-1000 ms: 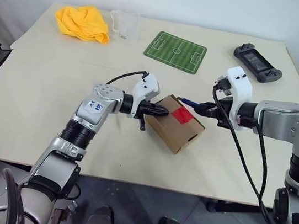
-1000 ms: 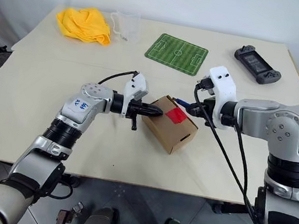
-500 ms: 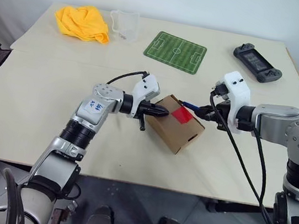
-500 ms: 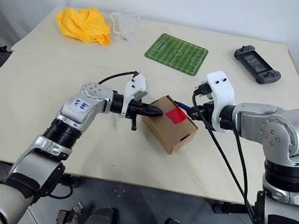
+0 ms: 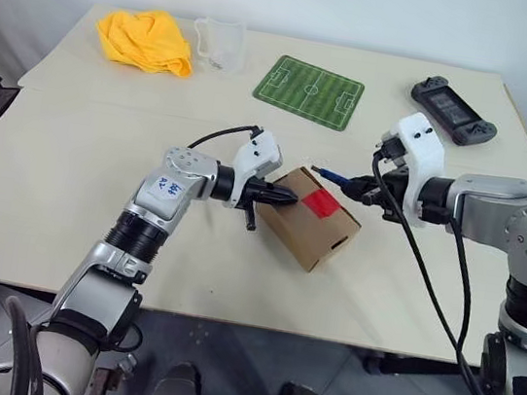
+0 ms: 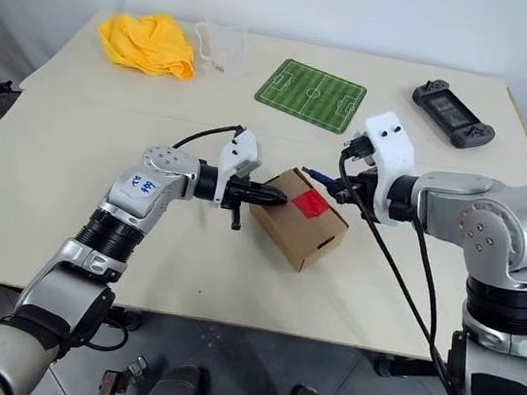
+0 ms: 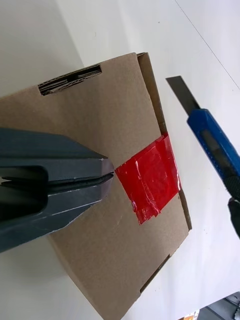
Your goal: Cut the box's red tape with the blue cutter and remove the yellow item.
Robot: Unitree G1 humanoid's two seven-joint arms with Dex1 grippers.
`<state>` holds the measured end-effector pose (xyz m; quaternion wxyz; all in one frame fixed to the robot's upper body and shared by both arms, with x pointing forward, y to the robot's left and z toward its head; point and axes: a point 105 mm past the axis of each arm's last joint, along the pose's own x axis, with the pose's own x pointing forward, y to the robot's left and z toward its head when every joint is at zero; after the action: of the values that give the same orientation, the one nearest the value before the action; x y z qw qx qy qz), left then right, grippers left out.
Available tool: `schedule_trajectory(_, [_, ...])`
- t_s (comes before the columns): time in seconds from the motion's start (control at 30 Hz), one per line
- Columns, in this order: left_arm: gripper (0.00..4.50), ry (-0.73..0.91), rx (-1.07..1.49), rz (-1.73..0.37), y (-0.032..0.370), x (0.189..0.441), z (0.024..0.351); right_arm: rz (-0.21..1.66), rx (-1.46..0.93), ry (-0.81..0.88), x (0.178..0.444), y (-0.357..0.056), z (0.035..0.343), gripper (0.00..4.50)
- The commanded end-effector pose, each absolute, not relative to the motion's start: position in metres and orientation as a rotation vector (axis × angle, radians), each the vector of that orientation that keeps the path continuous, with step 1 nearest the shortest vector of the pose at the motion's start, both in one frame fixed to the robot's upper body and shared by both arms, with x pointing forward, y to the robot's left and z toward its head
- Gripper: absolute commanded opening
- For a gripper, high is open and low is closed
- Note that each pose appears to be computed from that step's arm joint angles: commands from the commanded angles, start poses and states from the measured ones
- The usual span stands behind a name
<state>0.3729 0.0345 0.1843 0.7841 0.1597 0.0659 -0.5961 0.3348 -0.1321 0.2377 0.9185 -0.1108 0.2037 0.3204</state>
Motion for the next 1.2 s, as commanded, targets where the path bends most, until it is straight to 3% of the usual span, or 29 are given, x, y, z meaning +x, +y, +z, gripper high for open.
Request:
schedule_trajectory(0.03, [0.0, 0.141, 0.368, -1.294, 0.033, 0.372, 0.187, 0.651, -0.253, 0.399, 0.332, -0.134, 0.239, 0.1])
schedule_trajectory(0.43, [0.0, 0.142, 0.368, -1.295, 0.033, 0.372, 0.187, 0.611, -0.317, 0.465, 0.332, -0.145, 0.222, 0.1])
schedule_trajectory(0.87, [0.0, 0.257, 0.346, -1.298, 0.03, 0.369, 0.171, 0.679, -0.336, 0.736, 0.312, -0.157, 0.215, 0.1])
schedule_trajectory(1.2, [0.0, 0.279, 0.338, -1.308, 0.026, 0.365, 0.165, 0.701, -0.32, 0.828, 0.287, -0.174, 0.222, 0.1])
